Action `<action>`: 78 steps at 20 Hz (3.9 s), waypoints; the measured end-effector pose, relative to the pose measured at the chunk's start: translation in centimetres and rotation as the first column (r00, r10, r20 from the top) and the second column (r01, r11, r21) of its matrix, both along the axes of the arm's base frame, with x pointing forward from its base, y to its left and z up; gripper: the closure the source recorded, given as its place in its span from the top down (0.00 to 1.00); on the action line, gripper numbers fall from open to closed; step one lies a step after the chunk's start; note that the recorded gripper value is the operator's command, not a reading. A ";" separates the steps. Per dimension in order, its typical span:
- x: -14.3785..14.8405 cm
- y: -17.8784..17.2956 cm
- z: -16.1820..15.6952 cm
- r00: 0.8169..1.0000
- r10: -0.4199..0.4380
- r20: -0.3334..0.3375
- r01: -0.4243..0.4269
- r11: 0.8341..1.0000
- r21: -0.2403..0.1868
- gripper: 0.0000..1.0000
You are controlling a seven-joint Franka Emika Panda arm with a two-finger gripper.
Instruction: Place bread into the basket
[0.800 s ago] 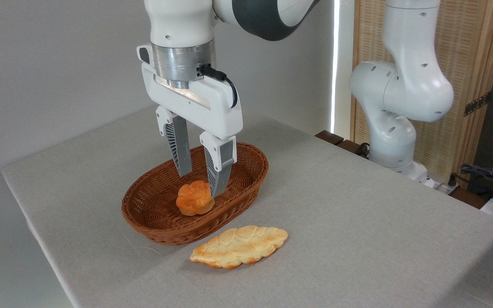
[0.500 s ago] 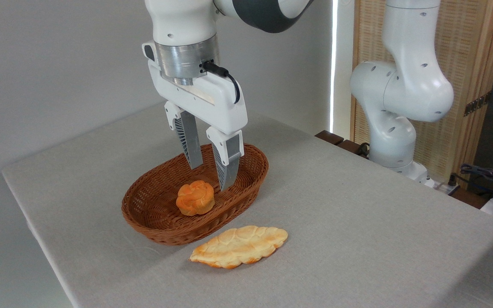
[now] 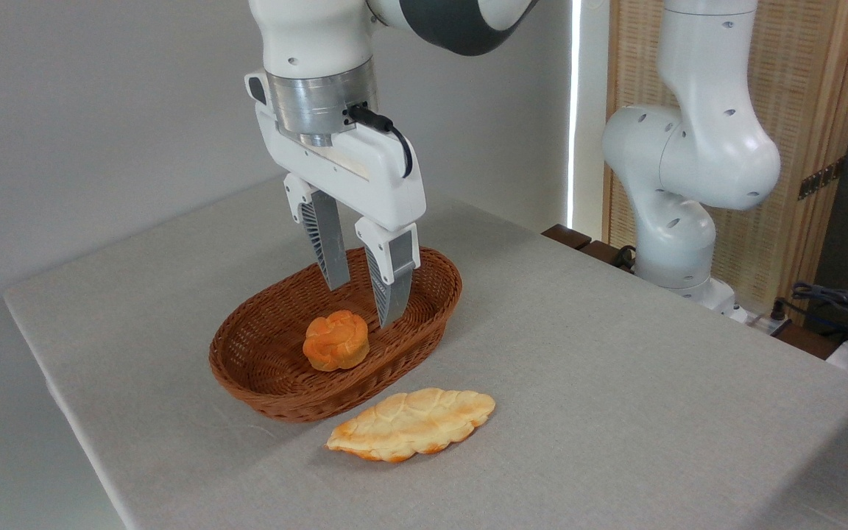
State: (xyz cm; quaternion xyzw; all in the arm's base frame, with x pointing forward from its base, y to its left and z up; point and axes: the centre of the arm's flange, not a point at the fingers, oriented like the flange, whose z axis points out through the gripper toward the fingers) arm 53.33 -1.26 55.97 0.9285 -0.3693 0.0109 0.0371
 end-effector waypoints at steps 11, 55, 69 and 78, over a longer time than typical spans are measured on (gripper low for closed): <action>-0.2 -0.1 -0.3 1.000 -0.004 -0.020 0.004 1.000 0.000 1.00; -0.1 5.4 -15.2 0.806 -0.583 -0.100 0.586 0.811 -0.004 0.51; 0.0 6.0 -13.5 0.814 -0.576 -0.073 0.579 0.816 0.016 0.47; 0.1 6.5 -11.8 0.822 -0.568 -0.046 0.569 0.821 0.035 0.48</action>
